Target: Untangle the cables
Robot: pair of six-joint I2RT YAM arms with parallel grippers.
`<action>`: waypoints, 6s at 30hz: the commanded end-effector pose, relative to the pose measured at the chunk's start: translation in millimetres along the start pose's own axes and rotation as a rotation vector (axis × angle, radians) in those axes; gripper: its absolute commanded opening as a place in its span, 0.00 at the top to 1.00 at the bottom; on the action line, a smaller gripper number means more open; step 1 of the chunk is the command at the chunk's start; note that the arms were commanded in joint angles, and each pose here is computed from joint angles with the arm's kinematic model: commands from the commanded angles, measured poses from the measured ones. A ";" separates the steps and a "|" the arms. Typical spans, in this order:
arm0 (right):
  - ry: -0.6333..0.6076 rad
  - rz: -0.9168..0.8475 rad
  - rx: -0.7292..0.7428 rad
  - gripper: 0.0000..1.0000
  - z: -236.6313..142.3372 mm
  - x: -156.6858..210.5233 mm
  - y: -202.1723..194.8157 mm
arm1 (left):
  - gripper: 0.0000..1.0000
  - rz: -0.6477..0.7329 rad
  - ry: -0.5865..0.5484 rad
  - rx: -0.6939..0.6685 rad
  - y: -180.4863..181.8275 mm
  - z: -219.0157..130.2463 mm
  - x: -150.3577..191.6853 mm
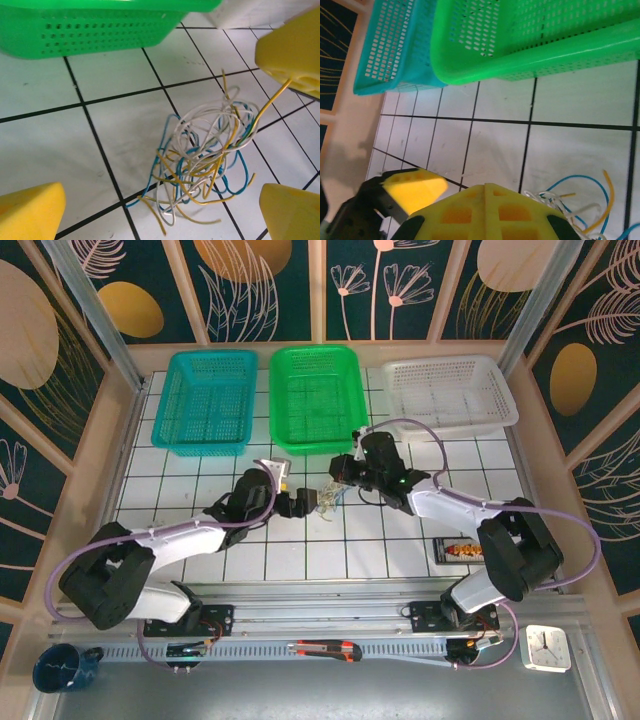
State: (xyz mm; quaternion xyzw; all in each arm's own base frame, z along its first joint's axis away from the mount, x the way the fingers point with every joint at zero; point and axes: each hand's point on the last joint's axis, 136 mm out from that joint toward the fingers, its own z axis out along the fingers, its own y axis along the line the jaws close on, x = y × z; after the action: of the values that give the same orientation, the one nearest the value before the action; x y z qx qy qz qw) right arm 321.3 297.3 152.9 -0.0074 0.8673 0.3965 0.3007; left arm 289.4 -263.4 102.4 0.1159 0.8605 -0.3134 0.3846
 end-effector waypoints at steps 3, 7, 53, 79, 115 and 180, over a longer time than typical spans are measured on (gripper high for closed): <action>-0.016 0.002 -0.059 1.00 2.8 -7.5 20.6 | 0.01 0.071 -0.034 0.068 -21.5 13.1 -15.3; -0.002 0.001 -0.067 1.00 8.9 -4.0 23.7 | 0.01 0.097 -0.016 0.049 -22.5 26.7 -13.4; -0.111 0.019 -0.223 1.00 -41.3 -40.0 82.5 | 0.01 0.084 -0.009 -0.107 16.3 24.9 13.9; -0.100 -0.008 -0.175 1.00 -34.7 -37.1 71.5 | 0.01 0.328 -0.065 -0.014 -12.9 20.8 -15.0; -0.563 -0.043 -0.382 1.00 -189.0 -212.2 145.3 | 0.14 0.298 -0.012 -0.026 0.6 48.9 7.7; -0.102 0.001 0.066 0.43 -23.7 -29.7 -24.0 | 0.01 -0.297 -0.139 -0.062 4.3 -28.9 -33.3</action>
State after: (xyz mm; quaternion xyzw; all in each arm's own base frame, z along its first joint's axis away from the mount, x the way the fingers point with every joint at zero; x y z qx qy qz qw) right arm 362.6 250.9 168.6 0.0396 0.8553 0.3816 0.3483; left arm 299.5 -254.0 150.1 -0.0036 0.8437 -0.3397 0.4157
